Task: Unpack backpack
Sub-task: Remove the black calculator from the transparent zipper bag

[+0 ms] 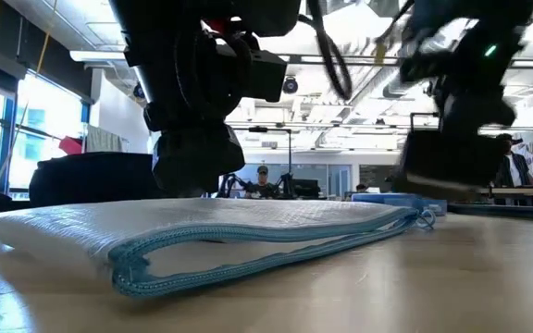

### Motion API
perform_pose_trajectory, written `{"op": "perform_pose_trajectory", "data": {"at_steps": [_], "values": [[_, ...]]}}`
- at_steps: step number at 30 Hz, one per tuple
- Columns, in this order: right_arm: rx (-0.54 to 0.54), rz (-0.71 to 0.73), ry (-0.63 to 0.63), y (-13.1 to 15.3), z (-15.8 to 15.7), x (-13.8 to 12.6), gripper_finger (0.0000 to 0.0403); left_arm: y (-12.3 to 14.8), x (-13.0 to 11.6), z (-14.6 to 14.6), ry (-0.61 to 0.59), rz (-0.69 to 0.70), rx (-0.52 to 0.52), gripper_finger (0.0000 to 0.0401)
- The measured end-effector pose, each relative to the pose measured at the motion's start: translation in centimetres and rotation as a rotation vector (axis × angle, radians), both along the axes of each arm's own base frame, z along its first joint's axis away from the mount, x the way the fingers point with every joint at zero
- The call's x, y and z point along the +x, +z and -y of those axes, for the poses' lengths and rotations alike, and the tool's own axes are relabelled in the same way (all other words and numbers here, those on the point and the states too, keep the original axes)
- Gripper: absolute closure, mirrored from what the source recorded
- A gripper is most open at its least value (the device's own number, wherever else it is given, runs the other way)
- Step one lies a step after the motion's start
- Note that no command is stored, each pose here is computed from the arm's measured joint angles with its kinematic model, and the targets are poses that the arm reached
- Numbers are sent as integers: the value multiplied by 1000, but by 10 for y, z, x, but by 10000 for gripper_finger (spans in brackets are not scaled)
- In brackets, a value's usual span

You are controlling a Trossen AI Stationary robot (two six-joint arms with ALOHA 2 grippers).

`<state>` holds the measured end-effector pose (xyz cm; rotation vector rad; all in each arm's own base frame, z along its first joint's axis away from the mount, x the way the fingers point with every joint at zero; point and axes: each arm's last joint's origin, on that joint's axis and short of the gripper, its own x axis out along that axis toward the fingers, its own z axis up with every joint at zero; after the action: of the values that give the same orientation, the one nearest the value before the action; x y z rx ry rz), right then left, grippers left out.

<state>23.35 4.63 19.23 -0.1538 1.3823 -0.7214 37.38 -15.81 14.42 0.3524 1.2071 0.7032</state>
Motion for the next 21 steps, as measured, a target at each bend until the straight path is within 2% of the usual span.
{"op": "perform_pose_trajectory", "data": {"at_steps": [3, 6, 10, 15, 18, 21], "values": [[40, -68, -120, -10, 27, 6, 392, 0, 0, 1, -3, 2, -1, 401], [55, -139, -187, -21, 52, 11, 392, 0, 0, 2, -4, 3, -1, 401], [16, -140, -153, -34, 76, 23, 392, 0, 0, 2, -4, 5, -2, 401], [-16, -25, -105, -38, 91, 40, 392, 0, 0, 2, -4, 9, -4, 401], [-23, -60, -134, -40, 101, 36, 387, 0, 0, 2, -4, 12, -6, 401], [13, -107, -234, -40, 109, 26, 377, 0, 1, 2, -5, 16, -7, 401]]}}
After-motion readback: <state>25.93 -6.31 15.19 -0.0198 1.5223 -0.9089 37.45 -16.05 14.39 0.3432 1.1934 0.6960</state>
